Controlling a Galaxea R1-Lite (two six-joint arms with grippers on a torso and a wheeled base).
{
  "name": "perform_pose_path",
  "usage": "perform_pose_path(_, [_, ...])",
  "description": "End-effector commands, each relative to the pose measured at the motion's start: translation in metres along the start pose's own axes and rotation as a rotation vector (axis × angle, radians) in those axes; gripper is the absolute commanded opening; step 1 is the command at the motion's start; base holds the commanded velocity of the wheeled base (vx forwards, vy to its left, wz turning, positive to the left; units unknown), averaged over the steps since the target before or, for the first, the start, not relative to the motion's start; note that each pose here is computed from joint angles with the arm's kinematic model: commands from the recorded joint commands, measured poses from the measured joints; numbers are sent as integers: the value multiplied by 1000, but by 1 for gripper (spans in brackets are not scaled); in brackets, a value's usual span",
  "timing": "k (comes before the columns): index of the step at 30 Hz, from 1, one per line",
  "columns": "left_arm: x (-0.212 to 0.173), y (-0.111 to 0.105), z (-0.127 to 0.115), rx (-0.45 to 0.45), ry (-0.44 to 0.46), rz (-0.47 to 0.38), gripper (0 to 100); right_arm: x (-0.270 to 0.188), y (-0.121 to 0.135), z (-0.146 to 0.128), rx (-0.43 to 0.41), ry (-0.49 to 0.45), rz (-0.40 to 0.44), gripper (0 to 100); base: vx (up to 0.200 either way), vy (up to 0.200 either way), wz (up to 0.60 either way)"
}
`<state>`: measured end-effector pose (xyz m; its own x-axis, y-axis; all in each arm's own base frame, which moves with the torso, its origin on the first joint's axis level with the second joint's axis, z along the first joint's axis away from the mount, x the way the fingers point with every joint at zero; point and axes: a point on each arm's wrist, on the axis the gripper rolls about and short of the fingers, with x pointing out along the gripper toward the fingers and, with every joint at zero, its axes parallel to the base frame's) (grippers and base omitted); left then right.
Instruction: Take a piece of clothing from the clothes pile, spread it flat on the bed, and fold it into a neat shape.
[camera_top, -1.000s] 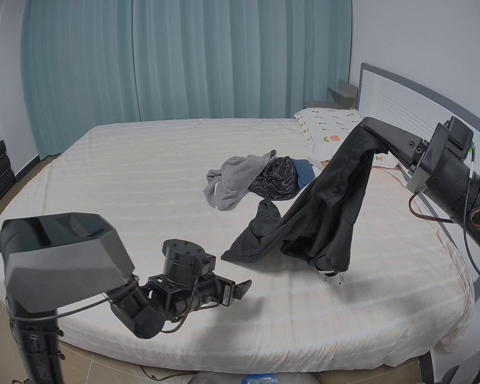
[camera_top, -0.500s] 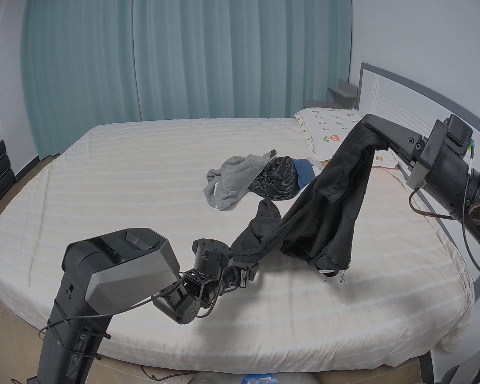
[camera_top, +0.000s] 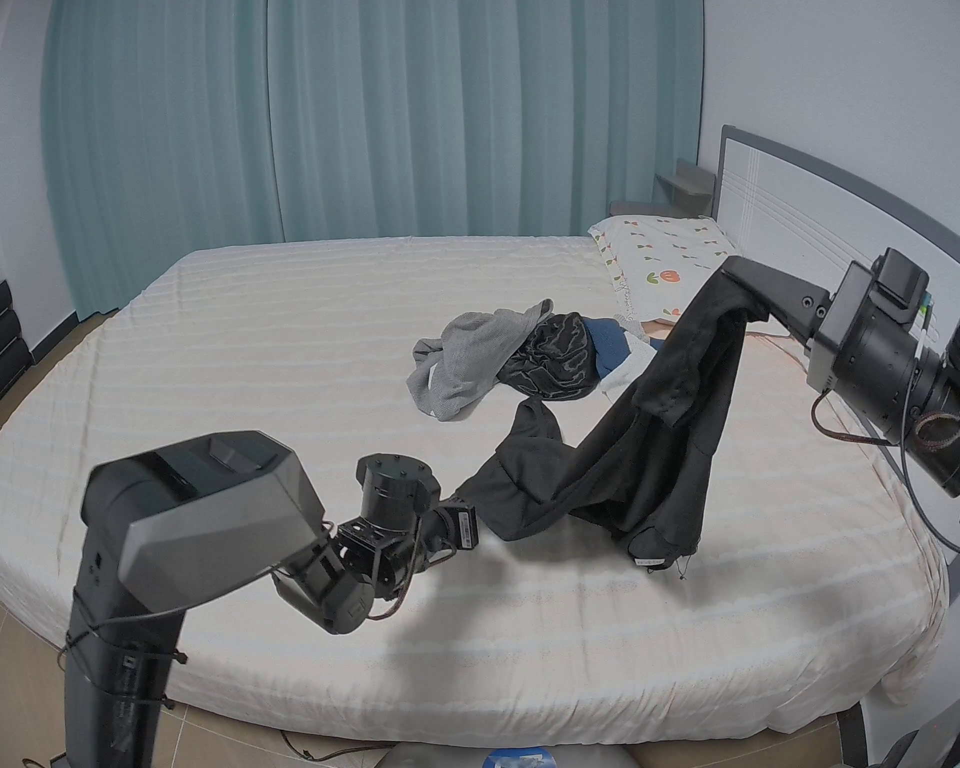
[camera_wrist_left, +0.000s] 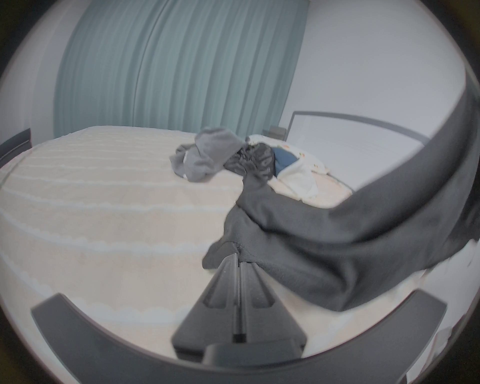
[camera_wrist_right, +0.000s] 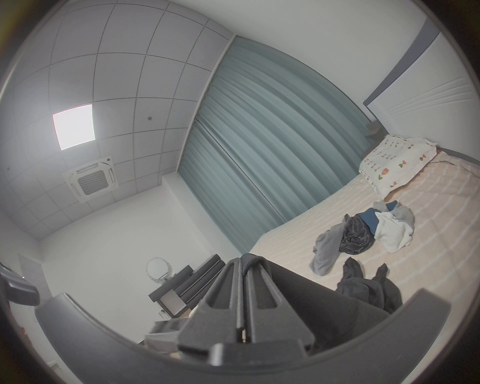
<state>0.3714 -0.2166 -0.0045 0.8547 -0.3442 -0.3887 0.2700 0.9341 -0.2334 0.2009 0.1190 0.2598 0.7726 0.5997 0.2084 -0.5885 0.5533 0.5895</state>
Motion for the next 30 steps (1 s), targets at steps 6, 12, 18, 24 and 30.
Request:
perform_pose_path(6, [-121,9,127,-215,-233,66,0,53,-86,-32,14,59,-226,0,0,0,0])
perform_pose_path(12, [-183,20,178,-279,-364,82,0,79,-75,24,-52,-218,-171,0,0,0,0])
perform_pose_path(18, [-213,18,177,-287,-390,76,0,65,-43,61,-84,-331,-87,0,0,0,0])
perform_pose_path(24, [-208,19,144,-437,-289,67,0,54,-72,-9,-7,-84,-183,0,0,0,0])
perform_pose_path(30, [-195,16,114,-516,-169,61,0,57,-97,-60,49,79,-269,0,0,0,0])
